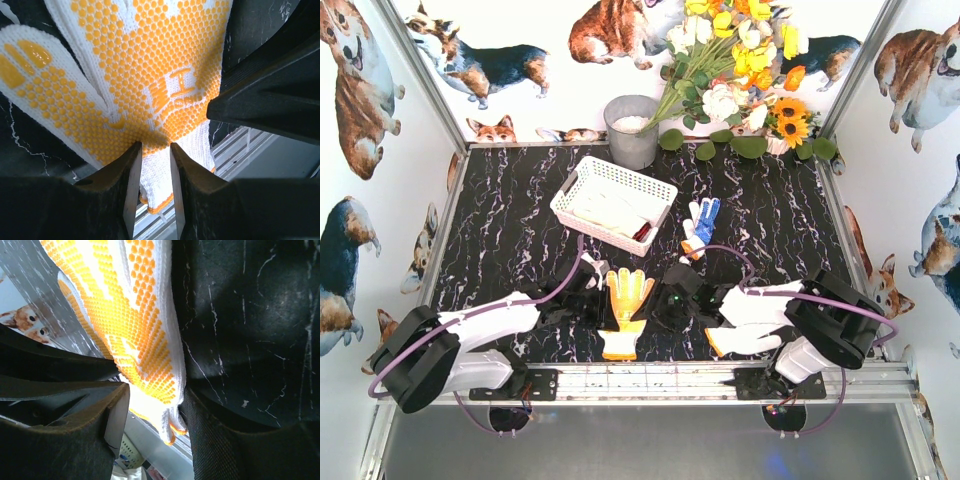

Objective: Put the gloves into the storage basket
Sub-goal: Pair the glove with the glove.

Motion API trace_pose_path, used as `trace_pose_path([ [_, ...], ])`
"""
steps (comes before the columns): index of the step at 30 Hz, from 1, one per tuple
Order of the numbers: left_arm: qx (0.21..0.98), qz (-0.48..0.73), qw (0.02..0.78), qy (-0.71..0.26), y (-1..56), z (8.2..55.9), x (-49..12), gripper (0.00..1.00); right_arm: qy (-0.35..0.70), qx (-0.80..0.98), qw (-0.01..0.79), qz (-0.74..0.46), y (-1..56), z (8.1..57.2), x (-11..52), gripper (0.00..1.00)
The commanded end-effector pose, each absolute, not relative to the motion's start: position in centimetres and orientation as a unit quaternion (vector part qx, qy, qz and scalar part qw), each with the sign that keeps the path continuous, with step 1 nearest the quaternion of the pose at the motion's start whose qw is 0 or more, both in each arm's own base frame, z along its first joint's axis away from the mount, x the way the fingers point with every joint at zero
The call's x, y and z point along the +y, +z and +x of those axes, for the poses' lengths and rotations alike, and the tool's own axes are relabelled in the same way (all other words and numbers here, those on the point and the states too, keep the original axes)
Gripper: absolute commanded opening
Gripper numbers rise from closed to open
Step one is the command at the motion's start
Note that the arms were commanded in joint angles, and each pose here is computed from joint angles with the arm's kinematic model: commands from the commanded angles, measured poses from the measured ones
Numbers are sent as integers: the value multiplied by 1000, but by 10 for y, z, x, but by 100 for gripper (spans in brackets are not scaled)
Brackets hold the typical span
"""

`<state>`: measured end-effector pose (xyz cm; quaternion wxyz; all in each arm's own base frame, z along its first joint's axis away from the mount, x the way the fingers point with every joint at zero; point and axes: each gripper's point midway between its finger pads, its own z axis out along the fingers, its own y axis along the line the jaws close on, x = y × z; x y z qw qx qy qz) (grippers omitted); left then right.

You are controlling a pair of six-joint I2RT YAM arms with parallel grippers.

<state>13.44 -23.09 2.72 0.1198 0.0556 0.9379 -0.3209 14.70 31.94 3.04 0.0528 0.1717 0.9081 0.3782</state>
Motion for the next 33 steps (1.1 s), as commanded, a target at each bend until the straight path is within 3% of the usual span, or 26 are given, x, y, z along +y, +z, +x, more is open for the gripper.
trace_pose_path([
  [1,955,40,92,-279,4,122,-212,25,381,904,57,185,27,149,319,50],
  [20,947,21,85,-308,12,119,-220,25,407,897,24,170,24,142,342,53],
  [22,946,16,89,-312,14,120,-221,26,410,896,25,171,24,142,342,48],
  [25,944,15,94,-317,19,122,-223,27,409,895,28,174,24,143,341,31],
  [29,947,24,109,-301,34,131,-218,40,395,899,23,187,18,144,334,5],
  [33,956,24,130,-262,49,144,-201,54,384,903,20,193,14,144,327,0],
])
